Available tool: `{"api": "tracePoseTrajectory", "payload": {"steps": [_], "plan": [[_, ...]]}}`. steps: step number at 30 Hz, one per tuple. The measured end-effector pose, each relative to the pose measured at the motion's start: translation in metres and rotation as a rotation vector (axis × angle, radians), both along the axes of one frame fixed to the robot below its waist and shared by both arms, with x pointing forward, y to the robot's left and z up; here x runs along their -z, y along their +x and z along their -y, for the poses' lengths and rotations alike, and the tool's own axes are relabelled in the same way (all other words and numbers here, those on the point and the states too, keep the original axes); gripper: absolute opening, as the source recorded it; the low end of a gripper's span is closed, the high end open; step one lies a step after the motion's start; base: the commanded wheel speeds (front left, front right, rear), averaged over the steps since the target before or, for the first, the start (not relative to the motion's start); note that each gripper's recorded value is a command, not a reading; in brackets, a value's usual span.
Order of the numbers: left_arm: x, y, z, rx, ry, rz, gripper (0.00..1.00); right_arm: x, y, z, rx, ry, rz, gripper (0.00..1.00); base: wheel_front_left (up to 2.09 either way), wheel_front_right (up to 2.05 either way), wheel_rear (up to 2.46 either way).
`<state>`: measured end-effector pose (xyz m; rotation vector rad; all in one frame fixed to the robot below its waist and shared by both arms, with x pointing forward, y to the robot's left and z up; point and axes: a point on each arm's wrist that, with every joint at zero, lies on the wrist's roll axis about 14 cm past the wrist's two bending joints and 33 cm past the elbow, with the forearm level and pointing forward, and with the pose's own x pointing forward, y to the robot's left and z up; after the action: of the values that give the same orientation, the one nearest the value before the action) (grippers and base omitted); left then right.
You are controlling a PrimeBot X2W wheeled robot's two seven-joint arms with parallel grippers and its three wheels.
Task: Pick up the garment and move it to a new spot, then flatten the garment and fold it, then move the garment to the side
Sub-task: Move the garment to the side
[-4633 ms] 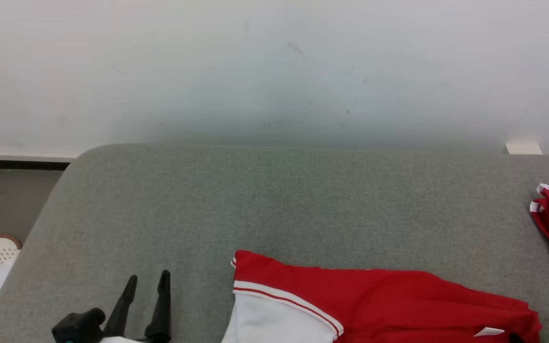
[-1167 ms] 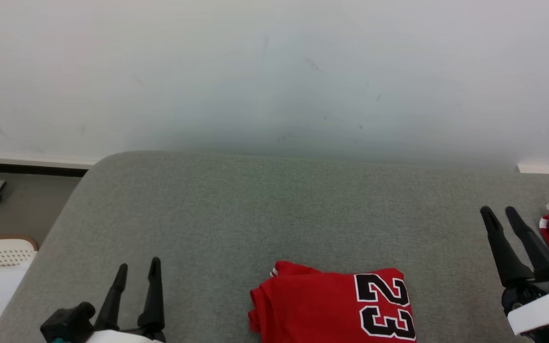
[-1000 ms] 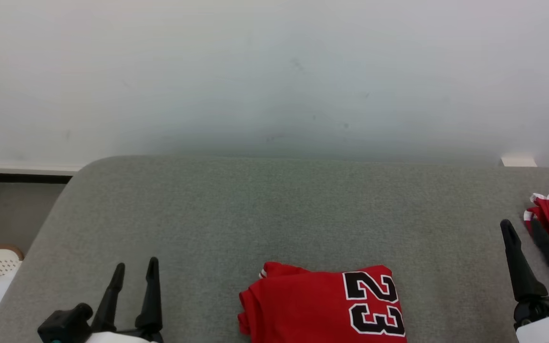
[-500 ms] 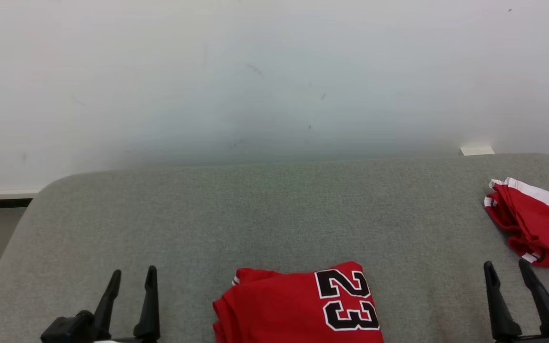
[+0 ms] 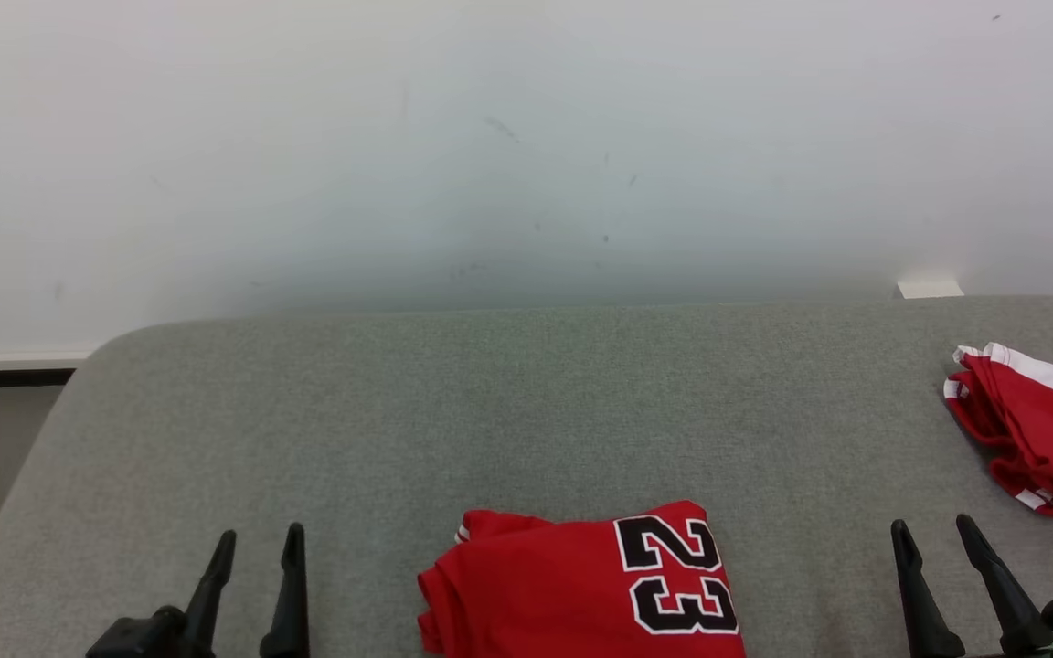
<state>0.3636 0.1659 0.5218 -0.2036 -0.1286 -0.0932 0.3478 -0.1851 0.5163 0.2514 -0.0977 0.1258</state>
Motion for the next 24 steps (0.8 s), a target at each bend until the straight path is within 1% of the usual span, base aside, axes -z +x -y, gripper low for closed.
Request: {"api": "tracePoseTrajectory", "payload": {"steps": [3,11,13,14,20,24], "plan": [[0.0,-0.001,-0.001,-0.005,-0.001,0.001,1.0,0.004,0.004,-0.01,-0.034,-0.011,-0.017,1.0,0.0,0.0,0.0],[-0.002,-0.003,-0.005,-0.017,0.003,0.008,1.0,0.023,0.028,-0.058,-0.192,-0.043,-0.15,1.0,0.0,0.0,0.0],[-0.001,-0.005,-0.009,-0.028,0.002,0.004,1.0,0.028,0.034,-0.071,-0.24,-0.08,-0.181,1.0,0.0,0.0,0.0],[-0.001,-0.005,-0.011,-0.034,0.002,0.004,1.0,0.029,0.038,-0.076,-0.249,-0.07,-0.197,1.0,0.0,0.0,0.0],[0.001,-0.012,-0.026,-0.08,0.0,0.0,1.0,0.06,0.05,-0.097,-0.303,-0.067,-0.36,1.0,0.0,0.0,0.0],[0.003,-0.018,-0.037,-0.115,-0.001,-0.005,1.0,0.093,0.041,-0.115,-0.356,-0.062,-0.525,1.0,0.0,0.0,0.0]]}}
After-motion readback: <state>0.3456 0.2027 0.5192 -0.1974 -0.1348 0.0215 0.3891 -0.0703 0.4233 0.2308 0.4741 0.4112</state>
